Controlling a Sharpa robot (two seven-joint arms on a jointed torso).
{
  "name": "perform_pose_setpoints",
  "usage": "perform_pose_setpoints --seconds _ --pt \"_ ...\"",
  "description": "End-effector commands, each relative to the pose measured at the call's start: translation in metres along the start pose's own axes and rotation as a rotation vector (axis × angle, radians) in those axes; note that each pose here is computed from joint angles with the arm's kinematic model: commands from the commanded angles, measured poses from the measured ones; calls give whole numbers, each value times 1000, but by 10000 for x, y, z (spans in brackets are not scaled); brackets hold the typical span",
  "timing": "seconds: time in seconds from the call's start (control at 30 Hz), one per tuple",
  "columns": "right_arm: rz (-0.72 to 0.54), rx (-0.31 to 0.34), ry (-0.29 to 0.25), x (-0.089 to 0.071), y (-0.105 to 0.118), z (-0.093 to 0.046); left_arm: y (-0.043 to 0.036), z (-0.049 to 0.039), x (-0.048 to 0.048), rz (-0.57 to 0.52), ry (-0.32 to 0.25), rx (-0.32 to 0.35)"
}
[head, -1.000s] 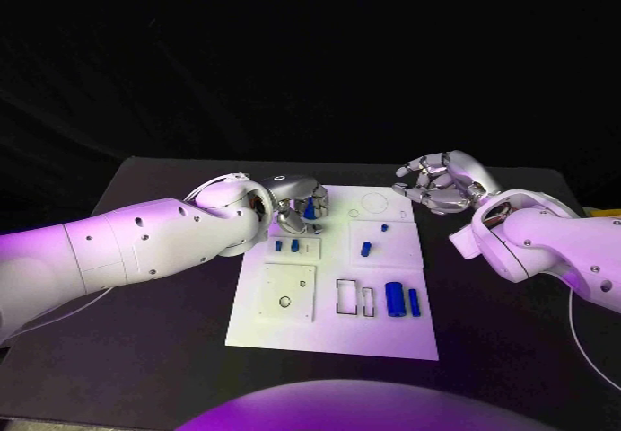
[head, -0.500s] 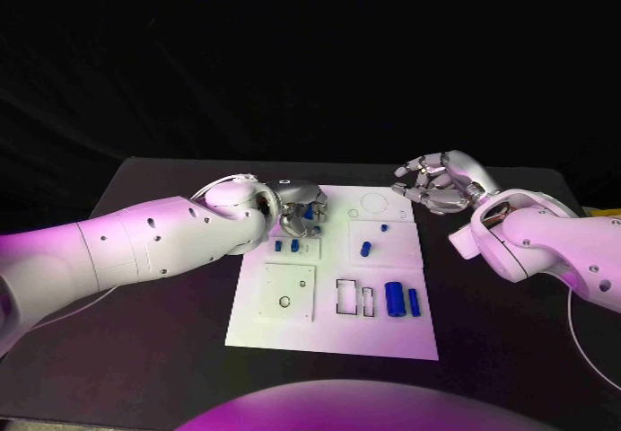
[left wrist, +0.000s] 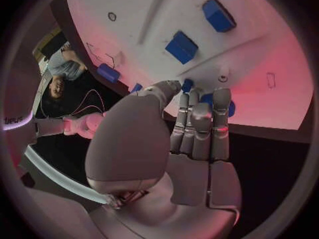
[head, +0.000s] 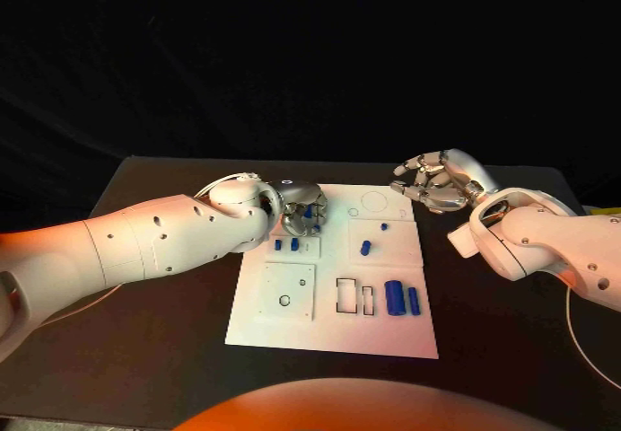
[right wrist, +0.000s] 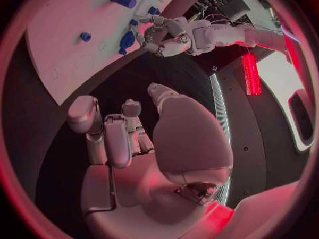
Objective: Assemble the parts on the task board
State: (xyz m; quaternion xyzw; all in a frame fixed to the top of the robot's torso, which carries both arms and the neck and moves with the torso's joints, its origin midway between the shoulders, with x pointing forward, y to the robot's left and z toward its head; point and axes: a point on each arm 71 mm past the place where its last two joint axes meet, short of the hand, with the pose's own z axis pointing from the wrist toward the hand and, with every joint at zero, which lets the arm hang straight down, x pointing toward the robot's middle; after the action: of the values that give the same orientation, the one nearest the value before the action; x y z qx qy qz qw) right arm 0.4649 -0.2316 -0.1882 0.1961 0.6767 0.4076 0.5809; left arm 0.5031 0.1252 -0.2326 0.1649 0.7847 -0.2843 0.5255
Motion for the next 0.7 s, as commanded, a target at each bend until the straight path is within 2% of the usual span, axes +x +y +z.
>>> perform_pose_setpoints --seconds 0.03,0.7 --pt "-2 -7 15 18 9 -2 1 13 29 0 35 -8" --pt "-1 -8 16 24 15 0 40 62 53 -13 50 -29"
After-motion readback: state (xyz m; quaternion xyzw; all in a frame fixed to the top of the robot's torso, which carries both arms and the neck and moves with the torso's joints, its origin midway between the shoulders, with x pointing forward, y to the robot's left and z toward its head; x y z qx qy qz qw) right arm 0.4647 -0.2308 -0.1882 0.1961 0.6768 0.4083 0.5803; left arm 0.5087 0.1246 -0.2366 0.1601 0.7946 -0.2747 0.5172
